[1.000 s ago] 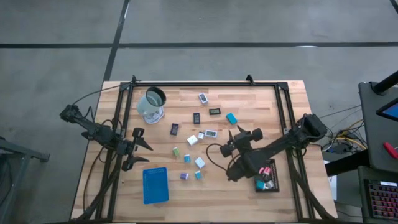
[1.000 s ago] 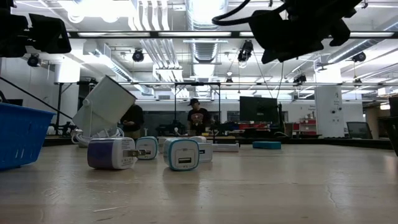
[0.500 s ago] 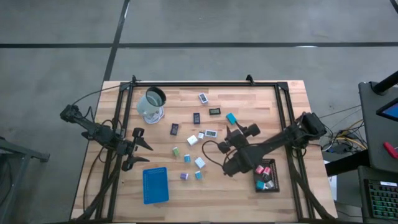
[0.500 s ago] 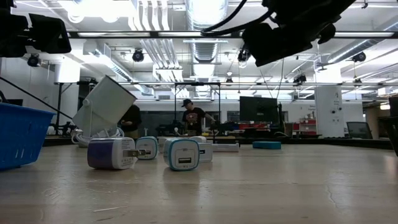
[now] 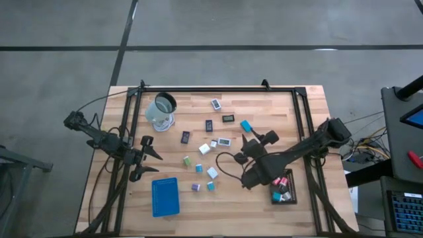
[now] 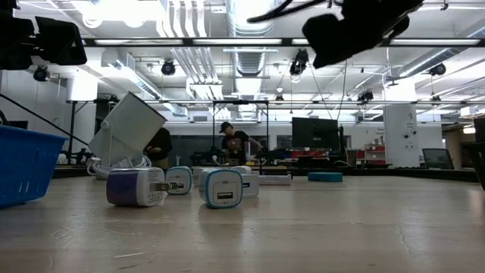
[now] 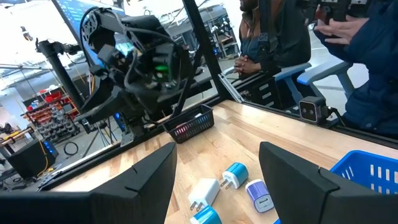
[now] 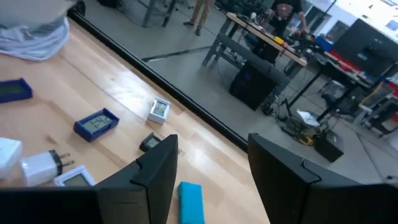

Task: Pick & Place Office items
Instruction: Put the bottom light blue charger adapter into the black bin

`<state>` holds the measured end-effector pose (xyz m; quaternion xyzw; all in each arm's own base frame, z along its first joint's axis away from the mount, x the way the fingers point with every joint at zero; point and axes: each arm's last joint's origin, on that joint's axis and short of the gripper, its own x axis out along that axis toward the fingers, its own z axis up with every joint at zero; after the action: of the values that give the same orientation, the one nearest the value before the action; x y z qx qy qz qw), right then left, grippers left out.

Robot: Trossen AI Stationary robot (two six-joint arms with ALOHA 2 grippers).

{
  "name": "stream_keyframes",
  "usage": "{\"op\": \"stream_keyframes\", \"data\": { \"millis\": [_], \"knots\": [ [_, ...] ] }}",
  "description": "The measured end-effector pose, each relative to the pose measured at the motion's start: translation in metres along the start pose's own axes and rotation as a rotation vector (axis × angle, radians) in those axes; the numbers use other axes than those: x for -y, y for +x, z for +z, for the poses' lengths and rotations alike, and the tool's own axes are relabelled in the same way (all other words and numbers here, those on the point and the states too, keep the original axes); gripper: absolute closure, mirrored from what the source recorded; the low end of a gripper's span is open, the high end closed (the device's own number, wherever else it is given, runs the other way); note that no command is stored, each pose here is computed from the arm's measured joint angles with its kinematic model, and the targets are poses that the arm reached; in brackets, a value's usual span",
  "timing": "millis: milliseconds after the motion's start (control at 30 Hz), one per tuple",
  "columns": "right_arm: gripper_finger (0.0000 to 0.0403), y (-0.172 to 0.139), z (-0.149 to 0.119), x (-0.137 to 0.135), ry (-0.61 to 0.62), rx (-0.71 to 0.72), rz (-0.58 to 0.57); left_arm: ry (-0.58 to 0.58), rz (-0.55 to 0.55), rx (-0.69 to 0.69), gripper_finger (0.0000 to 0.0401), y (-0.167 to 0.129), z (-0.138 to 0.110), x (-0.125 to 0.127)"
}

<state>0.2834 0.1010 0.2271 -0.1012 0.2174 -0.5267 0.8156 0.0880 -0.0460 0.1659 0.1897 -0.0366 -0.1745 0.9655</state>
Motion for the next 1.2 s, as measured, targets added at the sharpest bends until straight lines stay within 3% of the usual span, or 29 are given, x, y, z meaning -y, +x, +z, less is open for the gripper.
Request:
{"op": "stream_keyframes", "data": {
  "millis": [267,467,1200],
  "knots": [
    [0.0216,-0.004,0.014,0.013,0.108,-0.002,0.029,0.000,-0.001,0.000,0.0167,0.000,0.000,0.000],
    [0.0216,-0.004,0.015,0.011,0.077,-0.002,0.038,0.000,0.000,0.000,0.0167,0.000,0.000,0.000],
    [0.0216,-0.021,0.014,-0.027,0.171,-0.019,0.273,0.000,0.000,0.000,0.0167,0.000,0.000,0.000]
  ]
}}
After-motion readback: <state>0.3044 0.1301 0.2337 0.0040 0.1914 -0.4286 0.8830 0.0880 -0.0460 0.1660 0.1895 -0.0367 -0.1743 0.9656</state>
